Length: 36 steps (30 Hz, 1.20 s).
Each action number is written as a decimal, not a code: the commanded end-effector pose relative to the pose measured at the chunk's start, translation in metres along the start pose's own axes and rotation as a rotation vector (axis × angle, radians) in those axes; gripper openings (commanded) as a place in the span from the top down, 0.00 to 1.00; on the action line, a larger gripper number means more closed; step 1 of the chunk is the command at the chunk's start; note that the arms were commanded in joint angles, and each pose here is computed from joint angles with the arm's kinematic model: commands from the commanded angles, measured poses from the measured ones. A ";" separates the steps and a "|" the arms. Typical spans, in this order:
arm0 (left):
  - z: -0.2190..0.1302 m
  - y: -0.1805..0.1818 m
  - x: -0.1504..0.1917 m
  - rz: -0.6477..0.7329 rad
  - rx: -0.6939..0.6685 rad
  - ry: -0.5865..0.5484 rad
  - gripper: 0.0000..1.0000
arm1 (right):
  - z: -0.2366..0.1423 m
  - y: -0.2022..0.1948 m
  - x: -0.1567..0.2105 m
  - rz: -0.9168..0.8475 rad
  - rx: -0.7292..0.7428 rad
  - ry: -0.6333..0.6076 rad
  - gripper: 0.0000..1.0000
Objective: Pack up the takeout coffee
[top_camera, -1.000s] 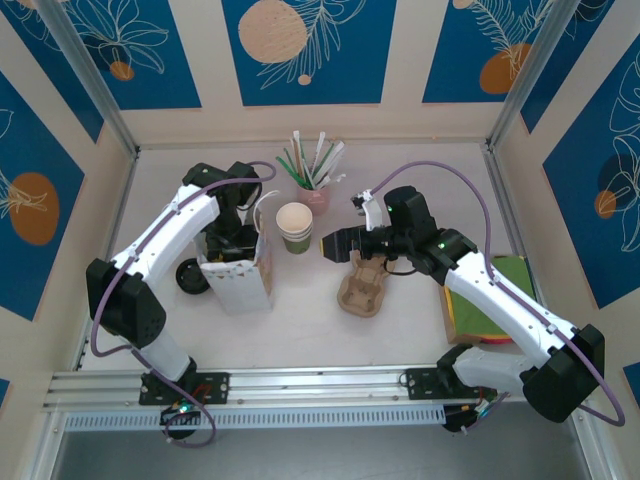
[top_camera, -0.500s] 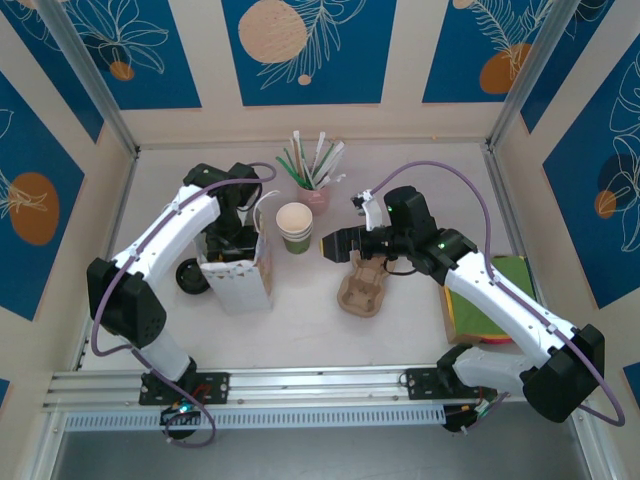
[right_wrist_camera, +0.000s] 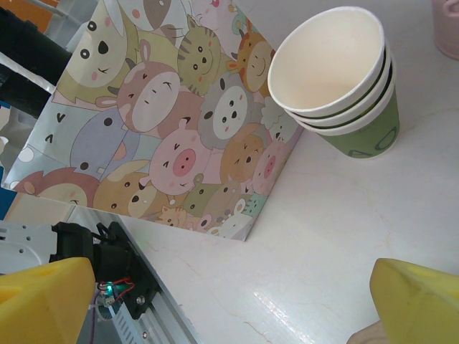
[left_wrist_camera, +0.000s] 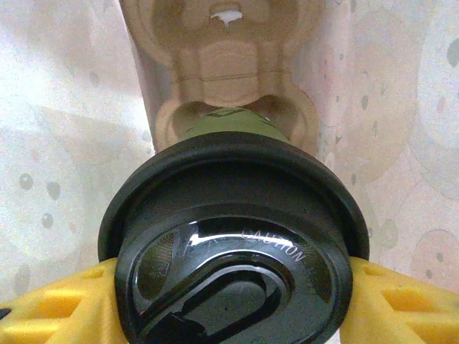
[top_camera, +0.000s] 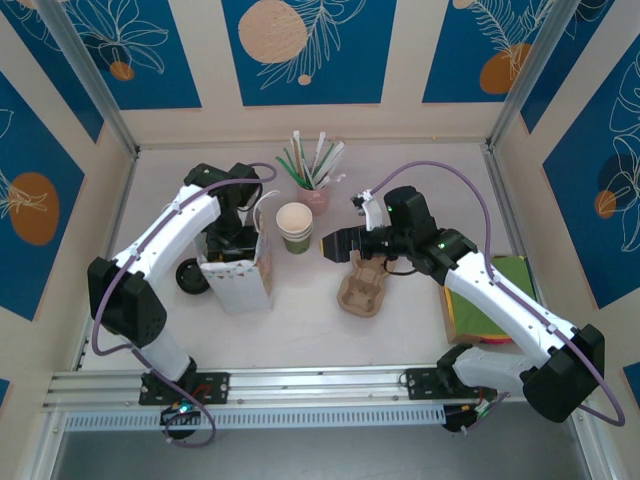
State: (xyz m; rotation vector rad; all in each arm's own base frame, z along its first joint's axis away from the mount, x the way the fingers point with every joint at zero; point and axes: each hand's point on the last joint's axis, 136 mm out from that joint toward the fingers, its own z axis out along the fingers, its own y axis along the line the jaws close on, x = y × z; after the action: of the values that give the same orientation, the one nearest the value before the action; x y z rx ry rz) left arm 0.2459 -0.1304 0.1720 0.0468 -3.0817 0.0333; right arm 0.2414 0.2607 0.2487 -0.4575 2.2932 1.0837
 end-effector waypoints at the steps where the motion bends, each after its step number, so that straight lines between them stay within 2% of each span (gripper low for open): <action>1: 0.005 0.007 0.002 0.012 -0.024 0.031 0.44 | -0.003 0.003 0.002 0.004 -0.019 0.002 0.01; 36: 0.005 0.006 0.006 0.007 -0.017 0.039 0.44 | -0.002 0.002 0.002 0.008 -0.018 0.002 0.01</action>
State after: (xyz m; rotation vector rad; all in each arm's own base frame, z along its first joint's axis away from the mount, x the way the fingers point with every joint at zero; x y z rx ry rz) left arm 0.2440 -0.1296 0.1694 0.0360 -3.0720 0.0263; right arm 0.2413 0.2608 0.2488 -0.4577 2.2932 1.0842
